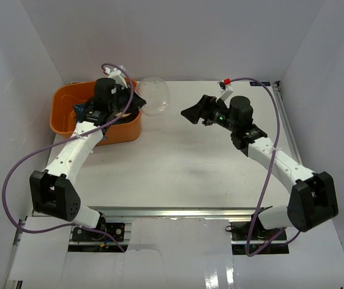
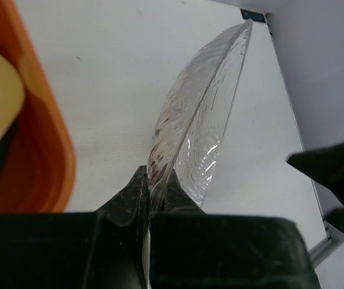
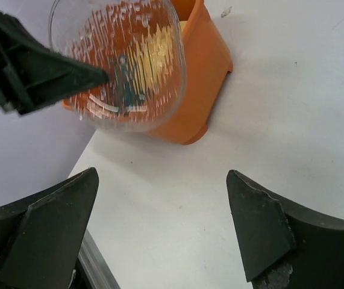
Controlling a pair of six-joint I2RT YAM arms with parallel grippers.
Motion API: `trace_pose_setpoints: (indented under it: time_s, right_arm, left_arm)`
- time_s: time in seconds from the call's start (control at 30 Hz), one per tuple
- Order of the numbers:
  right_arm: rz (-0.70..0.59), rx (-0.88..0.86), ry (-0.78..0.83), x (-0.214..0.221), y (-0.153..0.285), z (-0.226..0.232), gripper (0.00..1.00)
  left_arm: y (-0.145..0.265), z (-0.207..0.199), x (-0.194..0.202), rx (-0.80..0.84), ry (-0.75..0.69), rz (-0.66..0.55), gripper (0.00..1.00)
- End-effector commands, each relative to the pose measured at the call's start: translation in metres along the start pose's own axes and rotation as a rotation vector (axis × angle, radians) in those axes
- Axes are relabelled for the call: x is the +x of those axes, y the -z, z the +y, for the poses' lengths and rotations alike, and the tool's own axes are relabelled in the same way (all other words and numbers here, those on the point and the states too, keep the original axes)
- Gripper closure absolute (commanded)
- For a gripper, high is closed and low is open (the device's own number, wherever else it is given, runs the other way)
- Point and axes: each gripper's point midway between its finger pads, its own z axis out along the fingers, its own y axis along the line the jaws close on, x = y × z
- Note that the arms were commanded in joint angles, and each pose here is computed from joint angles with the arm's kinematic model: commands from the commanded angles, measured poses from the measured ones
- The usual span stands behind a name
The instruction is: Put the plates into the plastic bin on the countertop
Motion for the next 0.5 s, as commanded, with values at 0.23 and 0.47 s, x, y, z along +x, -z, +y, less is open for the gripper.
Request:
trace_pose_setpoints:
  time_s: [0.23, 0.47]
  right_arm:
    - [-0.031, 0.016, 0.103, 0.015, 0.046, 0.0, 0.09]
    - [-0.023, 0.023, 0.128, 0.02, 0.056, 0.0, 0.09]
  left_arm:
    - [0.073, 0.207, -0.074, -0.554, 0.275, -0.308, 1.0]
    - [0.071, 0.223, -0.082, -0.607, 0.274, -0.322, 0.25]
